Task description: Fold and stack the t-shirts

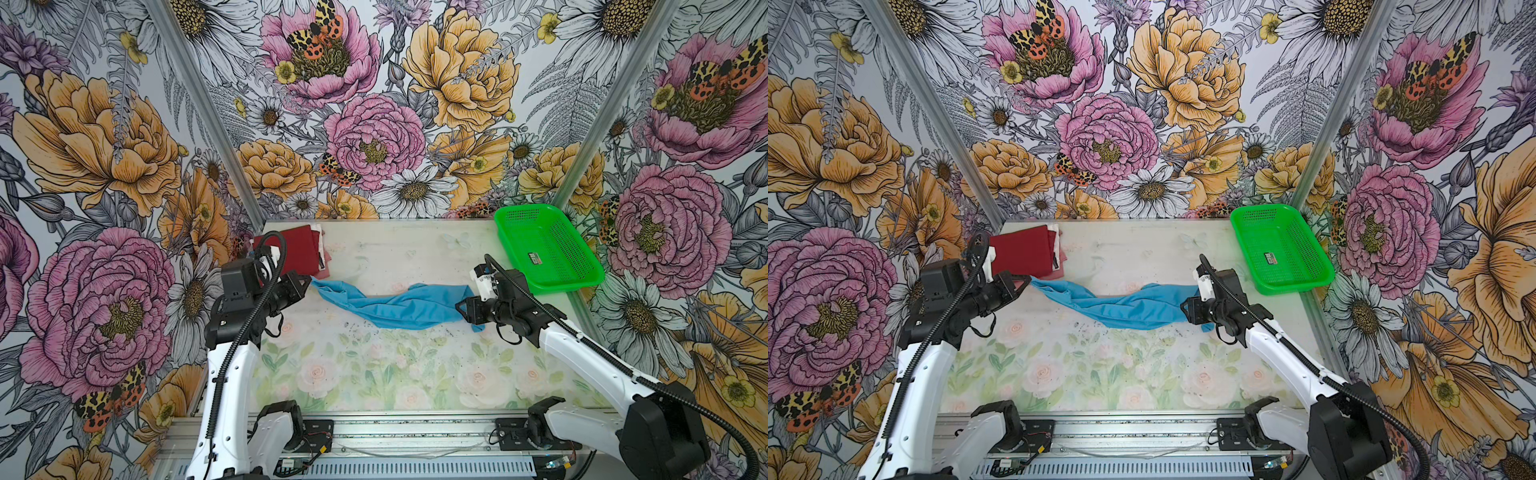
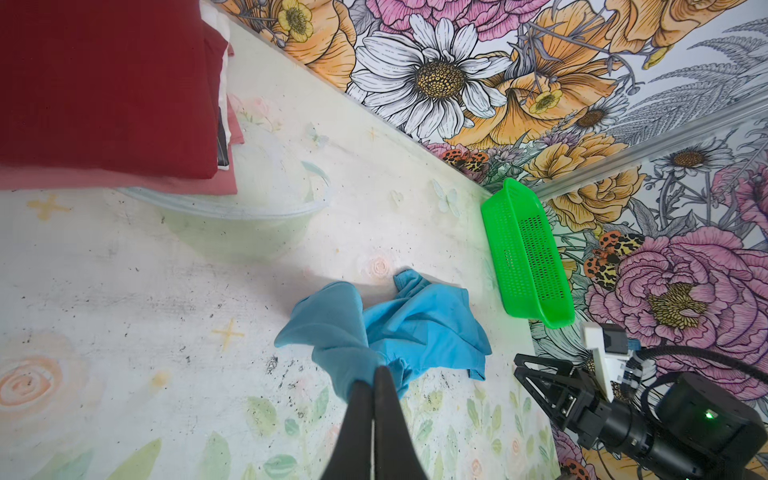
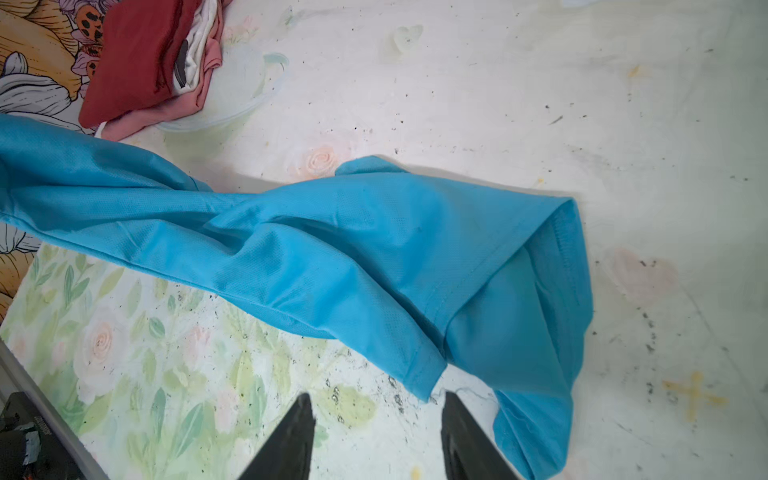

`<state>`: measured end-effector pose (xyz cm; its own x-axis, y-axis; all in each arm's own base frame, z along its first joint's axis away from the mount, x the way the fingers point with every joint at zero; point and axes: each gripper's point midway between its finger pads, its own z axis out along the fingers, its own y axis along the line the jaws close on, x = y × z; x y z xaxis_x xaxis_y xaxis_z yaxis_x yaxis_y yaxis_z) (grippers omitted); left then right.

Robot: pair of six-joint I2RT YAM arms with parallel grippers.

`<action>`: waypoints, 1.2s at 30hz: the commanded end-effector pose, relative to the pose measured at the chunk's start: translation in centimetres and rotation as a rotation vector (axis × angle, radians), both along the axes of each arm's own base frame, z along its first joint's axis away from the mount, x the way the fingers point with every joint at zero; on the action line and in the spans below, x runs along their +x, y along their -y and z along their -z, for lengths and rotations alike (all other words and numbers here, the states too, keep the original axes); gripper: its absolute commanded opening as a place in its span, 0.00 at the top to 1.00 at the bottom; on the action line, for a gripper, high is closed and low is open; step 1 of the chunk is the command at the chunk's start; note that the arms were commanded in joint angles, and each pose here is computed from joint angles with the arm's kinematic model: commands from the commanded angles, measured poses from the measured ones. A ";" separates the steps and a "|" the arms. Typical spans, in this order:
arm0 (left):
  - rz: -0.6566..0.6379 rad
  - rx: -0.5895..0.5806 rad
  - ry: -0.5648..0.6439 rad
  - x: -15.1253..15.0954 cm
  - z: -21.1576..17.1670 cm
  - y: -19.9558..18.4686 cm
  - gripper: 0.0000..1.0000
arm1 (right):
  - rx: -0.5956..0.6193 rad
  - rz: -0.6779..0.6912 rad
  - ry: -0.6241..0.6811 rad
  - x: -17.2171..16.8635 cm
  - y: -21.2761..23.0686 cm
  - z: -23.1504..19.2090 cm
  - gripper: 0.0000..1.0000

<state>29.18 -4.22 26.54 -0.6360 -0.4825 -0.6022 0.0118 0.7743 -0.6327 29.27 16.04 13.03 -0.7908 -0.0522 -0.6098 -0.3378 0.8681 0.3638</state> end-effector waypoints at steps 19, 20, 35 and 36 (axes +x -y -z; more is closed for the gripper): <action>0.017 -0.017 0.028 0.8 0.1 0.0 1.00 | -0.030 0.052 -0.101 -1.5 -0.3 5.2 0.51; 0.016 -0.018 0.030 0.7 0.1 0.0 1.00 | -0.026 0.048 -0.099 -1.2 -0.6 5.4 0.51; 0.017 -0.019 0.046 0.3 -0.3 0.1 1.00 | 0.043 0.010 -0.052 1.5 -3.2 4.9 0.90; 0.014 -0.018 0.043 0.3 -0.3 0.1 1.00 | 0.047 0.018 -0.039 1.4 -2.9 4.3 0.91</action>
<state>29.42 -4.52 26.01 -0.6399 -0.4828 -0.5979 0.0286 0.7626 -0.6463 29.51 18.32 5.26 -0.8731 -0.0396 -0.4860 -0.2671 0.8726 0.4088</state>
